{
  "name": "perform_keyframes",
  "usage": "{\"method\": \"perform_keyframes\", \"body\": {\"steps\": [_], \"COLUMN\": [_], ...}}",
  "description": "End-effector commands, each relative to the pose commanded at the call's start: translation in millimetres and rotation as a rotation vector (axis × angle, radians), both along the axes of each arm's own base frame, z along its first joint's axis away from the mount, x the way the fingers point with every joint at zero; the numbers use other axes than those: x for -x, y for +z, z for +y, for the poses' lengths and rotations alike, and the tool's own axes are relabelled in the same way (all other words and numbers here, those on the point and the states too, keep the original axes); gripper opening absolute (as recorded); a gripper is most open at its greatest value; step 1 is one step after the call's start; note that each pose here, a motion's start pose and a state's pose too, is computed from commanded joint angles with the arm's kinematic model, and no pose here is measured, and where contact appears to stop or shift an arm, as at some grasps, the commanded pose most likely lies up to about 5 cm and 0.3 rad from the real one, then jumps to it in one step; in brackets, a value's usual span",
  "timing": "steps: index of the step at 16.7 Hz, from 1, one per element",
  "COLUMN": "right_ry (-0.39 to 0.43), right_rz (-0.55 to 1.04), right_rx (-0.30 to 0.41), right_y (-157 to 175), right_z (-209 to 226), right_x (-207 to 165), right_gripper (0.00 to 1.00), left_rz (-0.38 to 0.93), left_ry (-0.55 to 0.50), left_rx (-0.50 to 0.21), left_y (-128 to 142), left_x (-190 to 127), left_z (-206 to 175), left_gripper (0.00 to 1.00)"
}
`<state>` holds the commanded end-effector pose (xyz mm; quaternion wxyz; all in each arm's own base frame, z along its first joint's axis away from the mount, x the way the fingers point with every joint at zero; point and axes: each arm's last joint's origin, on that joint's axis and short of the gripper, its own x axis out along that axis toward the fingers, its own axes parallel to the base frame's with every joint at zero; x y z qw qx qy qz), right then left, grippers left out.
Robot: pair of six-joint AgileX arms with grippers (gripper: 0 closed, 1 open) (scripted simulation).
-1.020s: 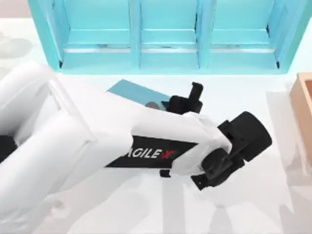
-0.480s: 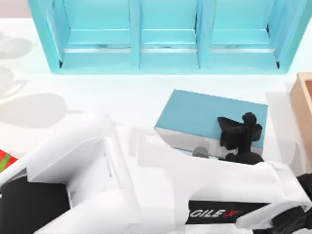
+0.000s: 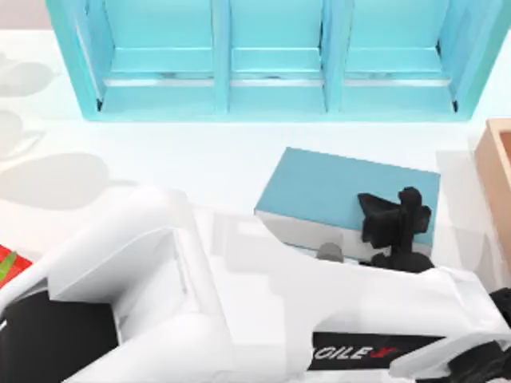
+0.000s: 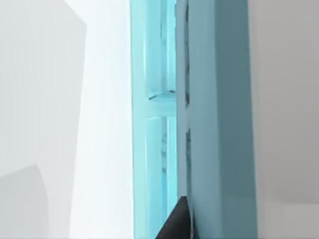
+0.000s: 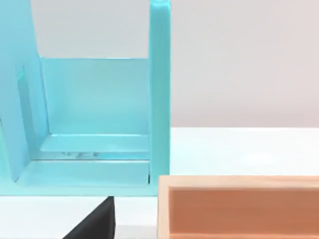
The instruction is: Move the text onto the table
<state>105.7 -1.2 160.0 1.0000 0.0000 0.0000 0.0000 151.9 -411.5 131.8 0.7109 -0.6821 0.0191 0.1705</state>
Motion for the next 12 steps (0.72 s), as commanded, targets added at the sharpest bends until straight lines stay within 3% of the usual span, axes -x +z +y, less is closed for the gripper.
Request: {"method": "perform_keyframes", "body": {"steps": [7, 12], "right_ry": [0.000, 0.000], "right_rz": [0.000, 0.000], "right_rx": [0.000, 0.000], "right_y": [0, 0], "right_z": [0, 0], "right_x": [0, 0], "right_gripper": [1.00, 1.00], "left_rz": [-0.005, 0.001], "left_ry": [-0.003, 0.002], "left_rx": [0.008, -0.002], "left_y": [3, -14], "left_x": [6, 3], "left_z": [-2, 0], "left_gripper": [0.00, 0.00]}}
